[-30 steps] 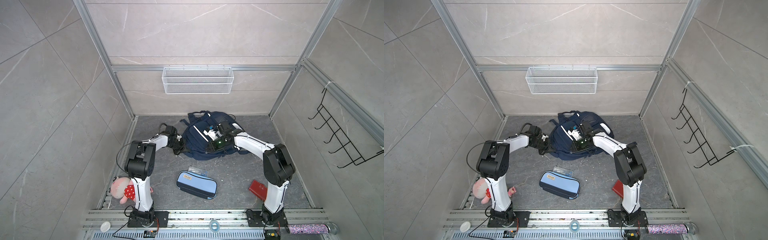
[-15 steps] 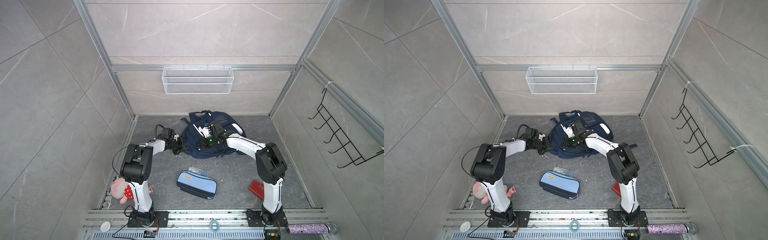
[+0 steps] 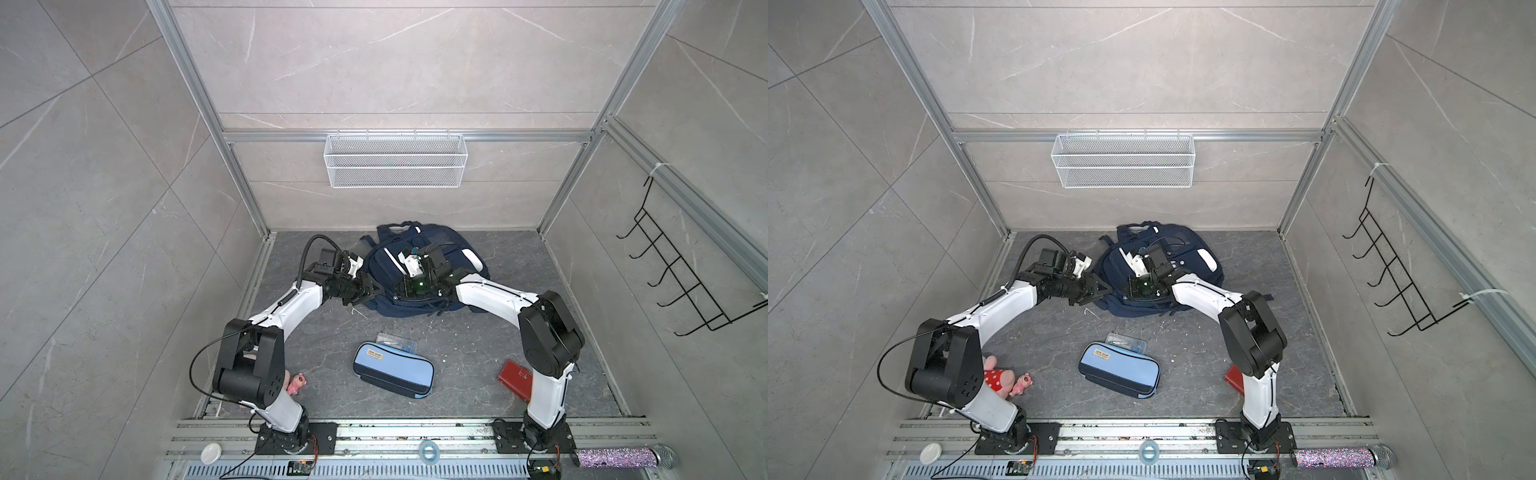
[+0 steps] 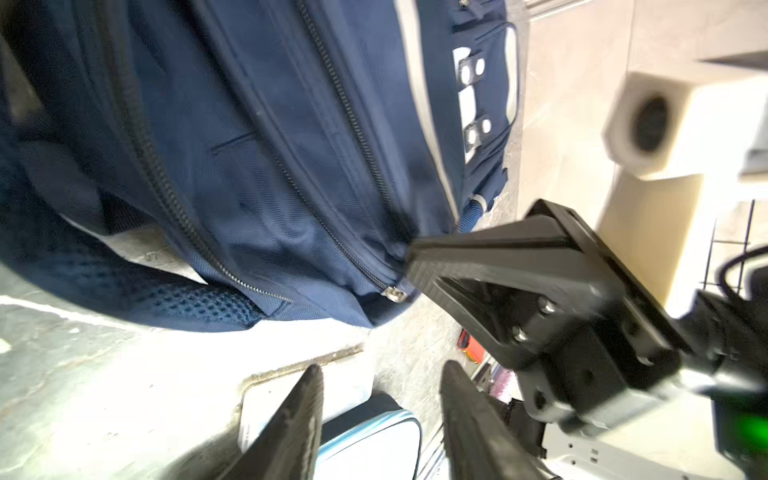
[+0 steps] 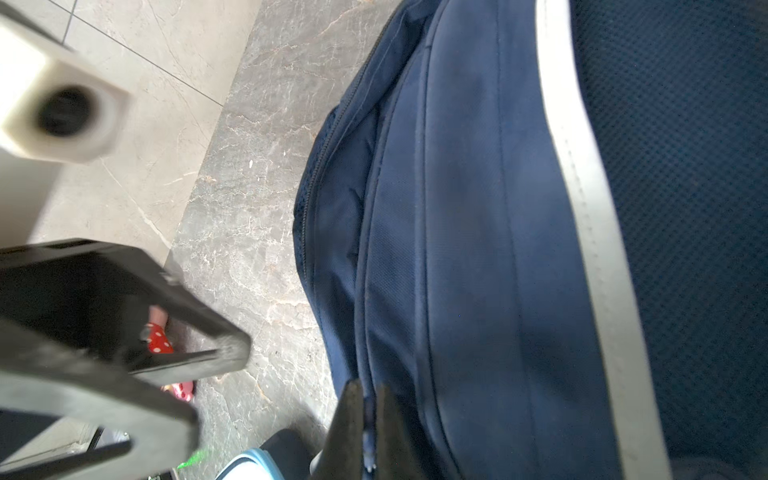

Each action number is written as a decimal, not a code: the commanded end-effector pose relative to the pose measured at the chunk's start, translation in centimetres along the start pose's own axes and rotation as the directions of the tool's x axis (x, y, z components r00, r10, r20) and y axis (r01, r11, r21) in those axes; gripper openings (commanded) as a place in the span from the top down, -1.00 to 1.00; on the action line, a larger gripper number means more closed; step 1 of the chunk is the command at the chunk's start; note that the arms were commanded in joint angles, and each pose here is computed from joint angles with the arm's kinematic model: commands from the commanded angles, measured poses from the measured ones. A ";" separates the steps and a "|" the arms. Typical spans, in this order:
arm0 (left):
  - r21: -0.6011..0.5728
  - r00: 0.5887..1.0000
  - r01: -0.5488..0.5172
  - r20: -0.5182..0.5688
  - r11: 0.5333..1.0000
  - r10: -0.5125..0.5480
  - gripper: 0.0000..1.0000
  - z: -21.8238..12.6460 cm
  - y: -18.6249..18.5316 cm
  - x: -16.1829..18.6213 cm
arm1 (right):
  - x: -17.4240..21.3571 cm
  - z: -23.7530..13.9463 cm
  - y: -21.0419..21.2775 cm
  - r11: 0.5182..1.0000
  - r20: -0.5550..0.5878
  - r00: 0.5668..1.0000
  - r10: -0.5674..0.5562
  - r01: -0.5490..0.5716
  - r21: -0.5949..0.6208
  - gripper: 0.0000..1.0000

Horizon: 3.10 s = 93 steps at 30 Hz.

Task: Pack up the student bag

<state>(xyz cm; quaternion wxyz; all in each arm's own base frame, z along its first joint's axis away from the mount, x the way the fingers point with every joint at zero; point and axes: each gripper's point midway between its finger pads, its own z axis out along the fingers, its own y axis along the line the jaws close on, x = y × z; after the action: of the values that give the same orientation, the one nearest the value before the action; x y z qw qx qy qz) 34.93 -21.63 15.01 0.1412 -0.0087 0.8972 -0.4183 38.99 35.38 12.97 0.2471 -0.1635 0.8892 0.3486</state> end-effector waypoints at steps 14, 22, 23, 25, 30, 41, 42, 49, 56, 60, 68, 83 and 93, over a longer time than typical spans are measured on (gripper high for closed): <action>-0.187 0.984 -0.178 -0.054 0.966 0.170 0.10 0.1 0.1 0.3 | -1.6 -6.6 -1.4 0.991 0.064 0.997 0.030 -0.039 0.132 -0.31; -0.236 0.961 -0.255 -0.168 0.938 0.220 0.07 4.3 -3.3 0.4 | 1.2 -12.6 -11.7 0.874 0.113 0.925 0.363 -0.380 0.302 -0.52; -0.253 0.953 -0.279 -0.191 0.926 0.235 0.06 4.8 -3.5 0.7 | 1.4 -12.6 -11.7 0.875 0.093 0.930 0.356 -0.367 0.316 -0.53; -0.312 0.931 -0.341 -0.245 0.887 0.271 0.04 5.8 -3.5 1.4 | 1.9 -12.2 -11.9 0.879 0.041 0.935 0.352 -0.345 0.330 -0.54; -0.499 0.882 -0.457 -0.359 0.737 0.304 -0.01 6.6 -2.0 2.2 | 2.4 -11.3 -12.4 0.876 -0.005 0.931 0.364 -0.341 0.341 -0.55; -0.594 0.837 -0.536 -0.466 0.600 0.285 0.02 6.9 0.0 3.8 | 1.7 -11.7 -13.4 0.876 -0.006 0.930 0.368 -0.344 0.339 -0.55; -0.601 0.838 -0.535 -0.465 0.594 0.284 0.04 6.9 0.2 3.8 | 1.5 -11.7 -13.3 0.877 -0.007 0.930 0.367 -0.343 0.336 -0.55; -0.602 0.839 -0.534 -0.467 0.594 0.280 0.10 7.5 0.4 3.7 | 1.3 -11.2 -13.3 0.880 -0.008 0.927 0.376 -0.354 0.315 -0.53; -0.559 0.835 -0.533 -0.467 0.636 0.289 0.21 8.9 -0.1 3.7 | 1.6 -11.6 -13.4 0.876 0.005 0.926 0.377 -0.358 0.324 -0.53; -0.529 0.863 -0.488 -0.408 0.694 0.296 0.13 8.8 -2.1 3.1 | 2.1 -11.6 -13.4 0.875 0.000 0.924 0.381 -0.361 0.324 -0.53; -0.543 0.892 -0.418 -0.396 0.729 0.216 0.13 9.9 -1.3 3.2 | 3.4 -11.1 -13.6 0.869 -0.012 0.915 0.403 -0.379 0.318 -0.53; -0.688 0.903 -0.403 -0.404 0.604 0.143 0.27 9.8 2.9 4.8 | 3.3 -11.2 -15.2 0.876 -0.043 0.917 0.396 -0.364 0.316 -0.53; -0.718 0.914 -0.381 -0.387 0.582 0.121 0.50 8.6 4.0 5.6 | 2.5 -10.6 -16.0 0.881 -0.041 0.919 0.392 -0.362 0.304 -0.53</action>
<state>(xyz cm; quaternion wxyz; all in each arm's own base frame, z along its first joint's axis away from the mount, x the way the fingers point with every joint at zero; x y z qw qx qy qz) 32.92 -27.85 4.39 0.0531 0.1299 0.9900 0.0168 40.21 16.09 9.14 0.1432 0.0458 0.9592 0.2396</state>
